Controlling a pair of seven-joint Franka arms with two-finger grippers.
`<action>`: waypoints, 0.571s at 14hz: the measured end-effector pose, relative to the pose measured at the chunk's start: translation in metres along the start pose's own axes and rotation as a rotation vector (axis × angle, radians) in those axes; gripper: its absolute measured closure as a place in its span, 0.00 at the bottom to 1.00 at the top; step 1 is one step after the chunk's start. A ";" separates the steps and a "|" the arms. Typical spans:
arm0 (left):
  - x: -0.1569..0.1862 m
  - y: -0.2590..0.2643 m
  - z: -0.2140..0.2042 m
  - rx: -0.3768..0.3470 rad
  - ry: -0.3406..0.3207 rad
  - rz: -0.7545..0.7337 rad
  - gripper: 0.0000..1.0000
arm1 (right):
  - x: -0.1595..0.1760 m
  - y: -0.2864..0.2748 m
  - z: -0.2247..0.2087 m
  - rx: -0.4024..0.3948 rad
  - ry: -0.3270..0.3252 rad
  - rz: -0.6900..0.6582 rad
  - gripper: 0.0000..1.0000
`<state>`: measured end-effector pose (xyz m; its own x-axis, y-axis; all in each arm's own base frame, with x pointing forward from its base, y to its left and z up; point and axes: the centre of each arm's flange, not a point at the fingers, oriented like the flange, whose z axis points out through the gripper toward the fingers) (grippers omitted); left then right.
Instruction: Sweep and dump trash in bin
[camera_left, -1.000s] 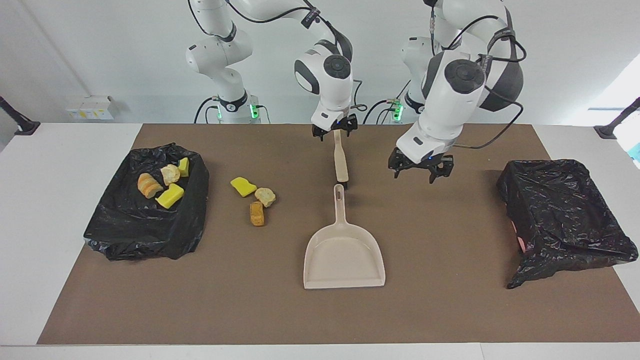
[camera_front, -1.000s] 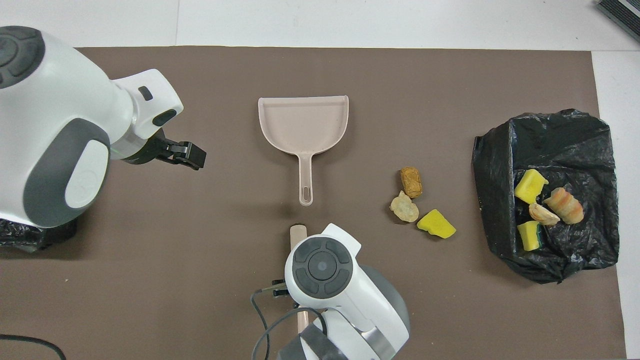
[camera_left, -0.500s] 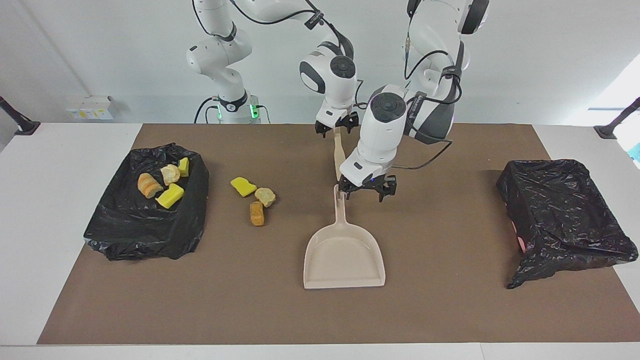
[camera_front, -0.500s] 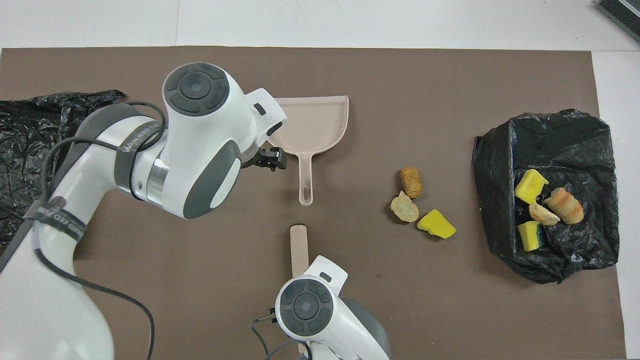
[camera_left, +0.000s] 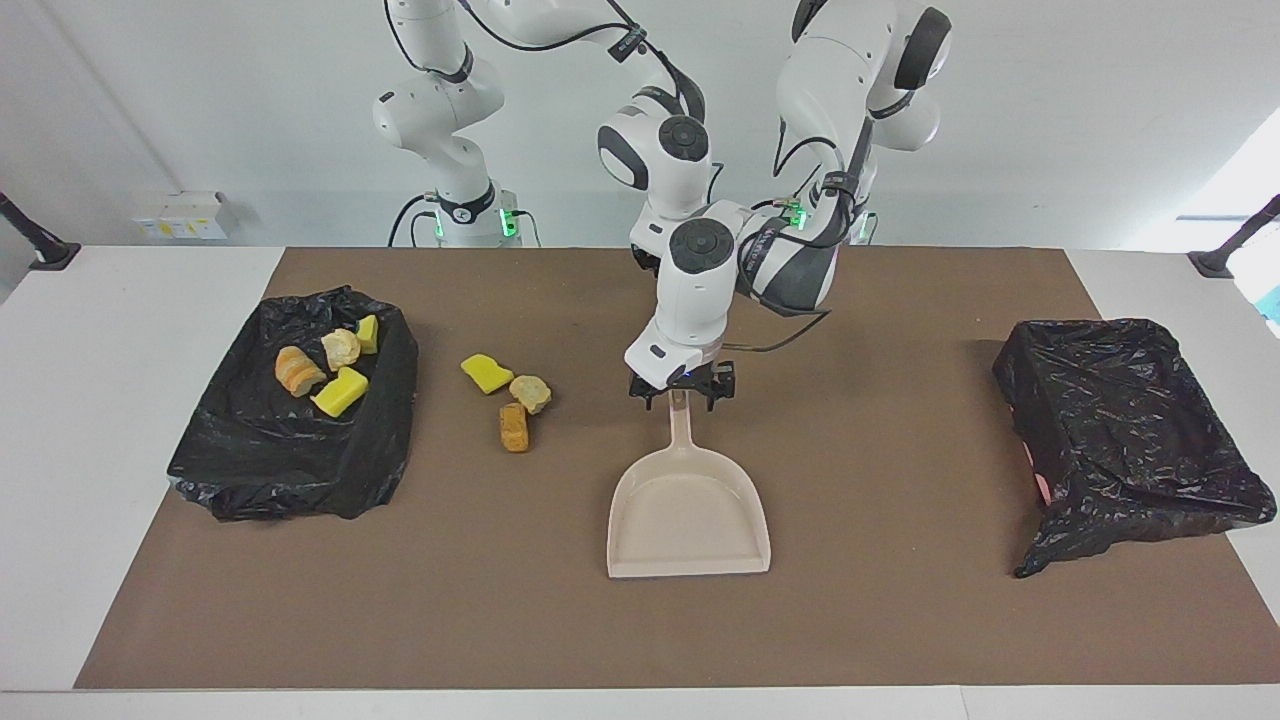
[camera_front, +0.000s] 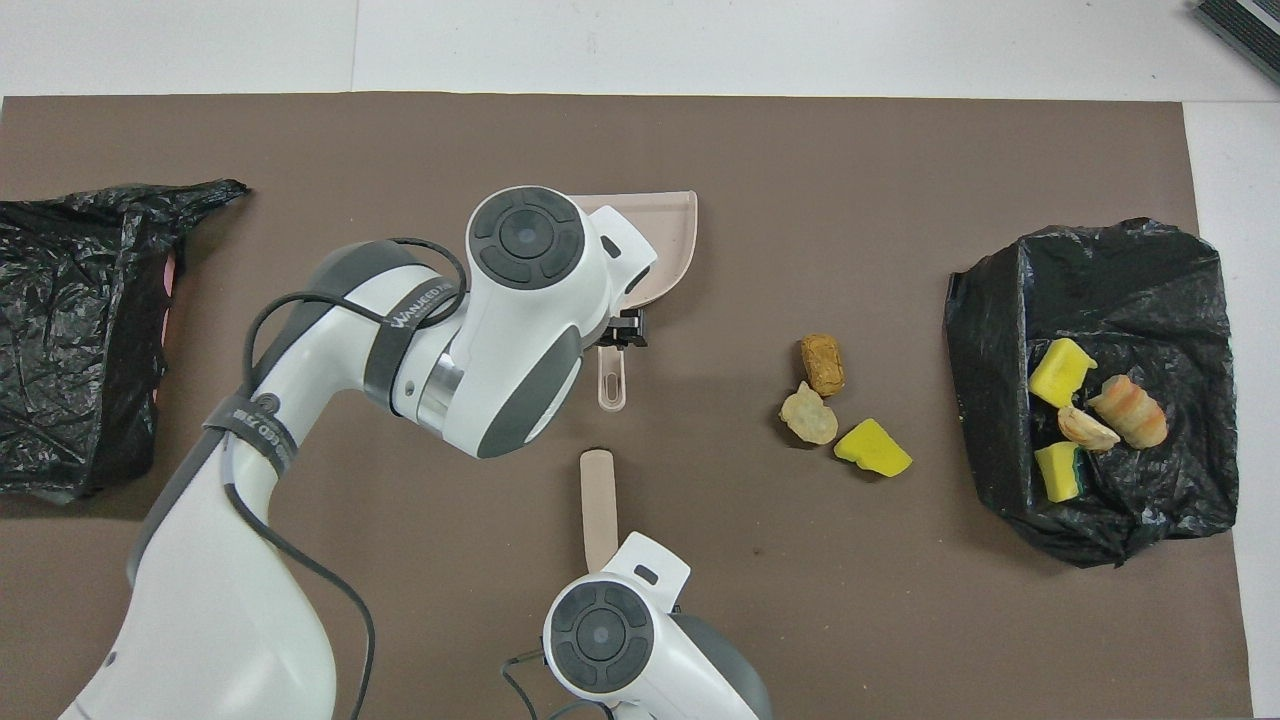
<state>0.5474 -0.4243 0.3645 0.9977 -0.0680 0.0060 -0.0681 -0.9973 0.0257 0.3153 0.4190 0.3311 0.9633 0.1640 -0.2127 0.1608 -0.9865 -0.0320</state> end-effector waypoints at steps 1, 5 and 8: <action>0.001 -0.001 0.000 -0.002 0.004 -0.007 0.05 | 0.001 0.001 -0.001 0.002 0.001 0.009 0.74; 0.006 -0.004 -0.003 -0.002 0.013 -0.018 0.51 | 0.008 0.007 -0.009 -0.003 -0.012 0.031 0.74; 0.005 -0.005 0.000 0.003 0.007 -0.018 0.69 | 0.013 0.027 -0.030 -0.022 -0.045 0.059 0.74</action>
<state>0.5525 -0.4195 0.3645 0.9987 -0.0494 0.0123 -0.0497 -0.9985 0.0230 0.3384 0.3944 0.3567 0.9606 0.1048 -0.2575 0.1093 -0.9940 0.0033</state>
